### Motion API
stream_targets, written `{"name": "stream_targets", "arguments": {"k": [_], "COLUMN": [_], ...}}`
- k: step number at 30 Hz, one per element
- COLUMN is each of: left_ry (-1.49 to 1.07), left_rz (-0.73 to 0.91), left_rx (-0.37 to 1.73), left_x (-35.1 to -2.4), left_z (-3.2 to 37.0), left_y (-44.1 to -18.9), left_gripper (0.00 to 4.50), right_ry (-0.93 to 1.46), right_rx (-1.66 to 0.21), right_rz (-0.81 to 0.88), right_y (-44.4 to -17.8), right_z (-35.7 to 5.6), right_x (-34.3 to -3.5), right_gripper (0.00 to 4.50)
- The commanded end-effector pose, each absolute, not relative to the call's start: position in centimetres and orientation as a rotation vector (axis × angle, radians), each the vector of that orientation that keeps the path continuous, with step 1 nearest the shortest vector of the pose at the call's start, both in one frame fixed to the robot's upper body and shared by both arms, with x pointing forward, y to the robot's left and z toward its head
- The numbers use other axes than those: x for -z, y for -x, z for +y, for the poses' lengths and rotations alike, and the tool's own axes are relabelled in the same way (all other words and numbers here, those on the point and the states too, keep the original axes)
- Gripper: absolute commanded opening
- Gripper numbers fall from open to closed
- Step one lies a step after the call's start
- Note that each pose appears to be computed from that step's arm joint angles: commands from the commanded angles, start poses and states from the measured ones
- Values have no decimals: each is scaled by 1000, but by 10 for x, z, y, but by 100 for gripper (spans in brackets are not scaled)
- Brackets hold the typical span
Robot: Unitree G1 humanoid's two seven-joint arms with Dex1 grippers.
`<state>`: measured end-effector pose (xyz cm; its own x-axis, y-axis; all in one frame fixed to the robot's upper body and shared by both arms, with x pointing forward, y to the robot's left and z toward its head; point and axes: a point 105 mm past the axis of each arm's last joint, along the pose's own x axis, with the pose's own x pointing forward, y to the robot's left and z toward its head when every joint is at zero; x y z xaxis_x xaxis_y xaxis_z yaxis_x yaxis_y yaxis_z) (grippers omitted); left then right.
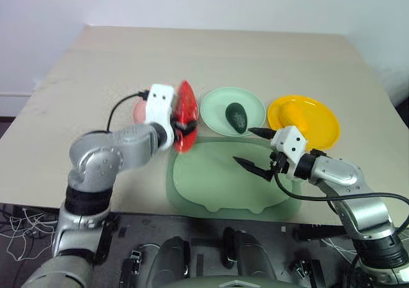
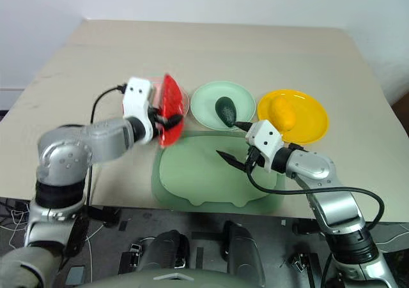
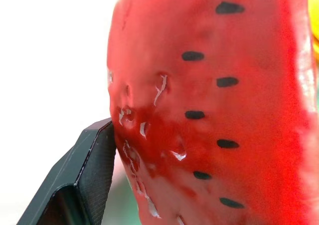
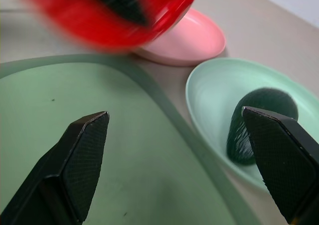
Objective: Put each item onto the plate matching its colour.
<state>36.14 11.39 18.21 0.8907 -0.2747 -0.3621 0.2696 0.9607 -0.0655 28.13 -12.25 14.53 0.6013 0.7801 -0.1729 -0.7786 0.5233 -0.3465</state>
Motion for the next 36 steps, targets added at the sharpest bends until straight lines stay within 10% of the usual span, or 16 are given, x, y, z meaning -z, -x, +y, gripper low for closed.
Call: {"name": "stream_targets", "arguments": {"k": [1, 9, 12, 17, 28, 36], "left_ry": [22, 47, 67, 104, -96, -252], "left_rz": [368, 448, 433, 377, 50, -52], "left_rx": [128, 121, 173, 233, 289, 499], "left_x": [-187, -173, -178, -195, -240, -192], "left_z": [139, 127, 114, 95, 126, 181], "left_y": [-393, -433, -435, -431, -390, -315], "left_gripper": [342, 342, 438, 445, 445, 445], "right_ry": [430, 424, 428, 418, 466, 437], "right_rx": [-937, -808, -748, -686, -620, -633], "right_rz": [-39, -37, -33, -21, 38, 84], "right_y": [-275, -269, -266, -267, -281, -286], "right_z": [-118, -134, -141, -152, -194, -211], "right_x": [-151, -153, -153, -154, -151, -149], "right_gripper": [450, 450, 450, 450, 450, 450]}}
